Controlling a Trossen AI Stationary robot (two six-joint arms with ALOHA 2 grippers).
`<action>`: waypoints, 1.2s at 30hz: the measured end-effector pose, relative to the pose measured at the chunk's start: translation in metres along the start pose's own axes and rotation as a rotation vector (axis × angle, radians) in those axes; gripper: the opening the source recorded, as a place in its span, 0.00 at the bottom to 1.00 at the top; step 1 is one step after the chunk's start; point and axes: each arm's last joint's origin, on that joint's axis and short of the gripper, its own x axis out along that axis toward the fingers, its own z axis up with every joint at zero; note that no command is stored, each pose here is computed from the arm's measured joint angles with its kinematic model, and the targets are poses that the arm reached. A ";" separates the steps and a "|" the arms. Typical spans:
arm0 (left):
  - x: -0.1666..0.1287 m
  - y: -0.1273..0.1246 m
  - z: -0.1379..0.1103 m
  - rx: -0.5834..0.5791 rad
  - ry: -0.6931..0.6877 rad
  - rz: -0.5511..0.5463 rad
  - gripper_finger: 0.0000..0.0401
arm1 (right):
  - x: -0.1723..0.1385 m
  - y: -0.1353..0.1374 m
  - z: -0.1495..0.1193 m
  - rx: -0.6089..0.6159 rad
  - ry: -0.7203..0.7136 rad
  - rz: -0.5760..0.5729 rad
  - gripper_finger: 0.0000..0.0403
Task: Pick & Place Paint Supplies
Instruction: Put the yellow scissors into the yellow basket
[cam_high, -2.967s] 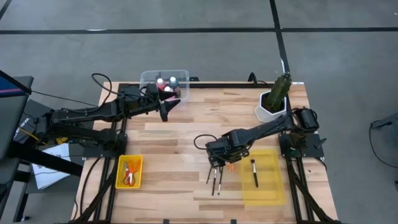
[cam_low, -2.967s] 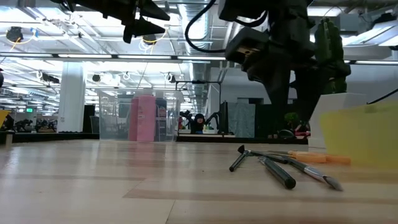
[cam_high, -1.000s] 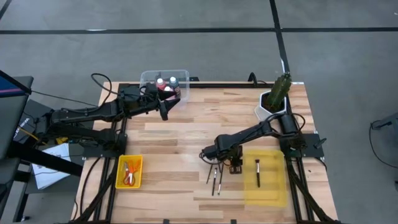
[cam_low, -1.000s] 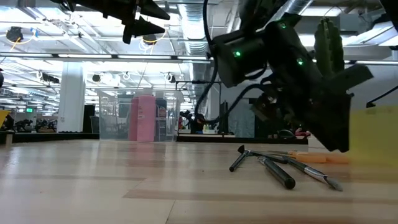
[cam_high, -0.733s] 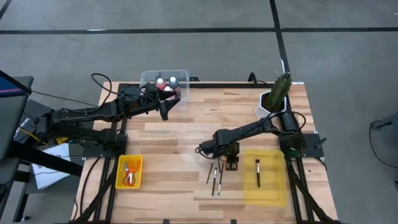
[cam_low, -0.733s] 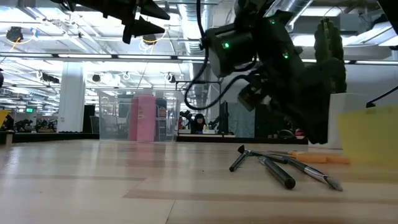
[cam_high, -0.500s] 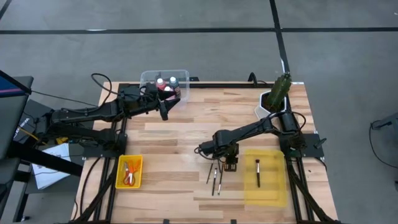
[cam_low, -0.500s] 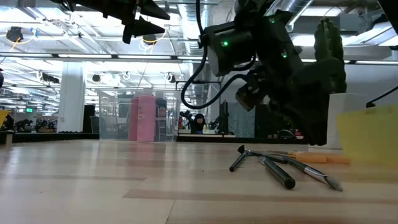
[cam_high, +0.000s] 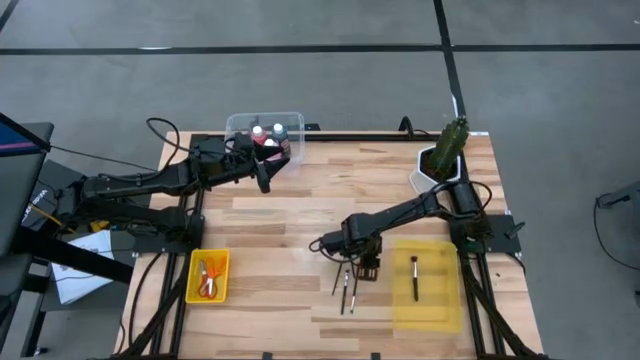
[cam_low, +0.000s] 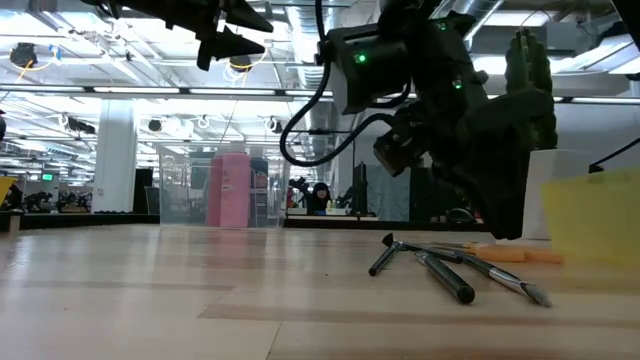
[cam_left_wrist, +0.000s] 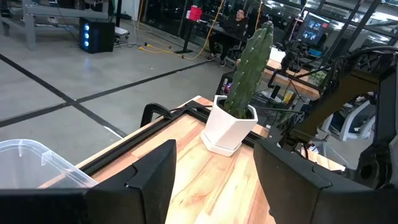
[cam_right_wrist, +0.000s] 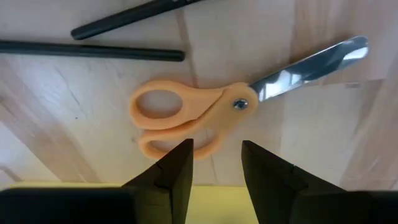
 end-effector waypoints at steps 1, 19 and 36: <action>0.000 0.000 0.000 0.000 0.000 0.000 0.52 | 0.000 0.000 0.000 0.001 -0.002 0.000 0.33; 0.000 0.000 0.000 0.000 0.001 -0.004 0.52 | 0.010 -0.007 0.009 0.099 -0.069 -0.030 0.33; 0.000 0.000 0.000 0.000 0.001 -0.004 0.52 | -0.001 -0.065 0.025 0.233 -0.141 -0.054 0.33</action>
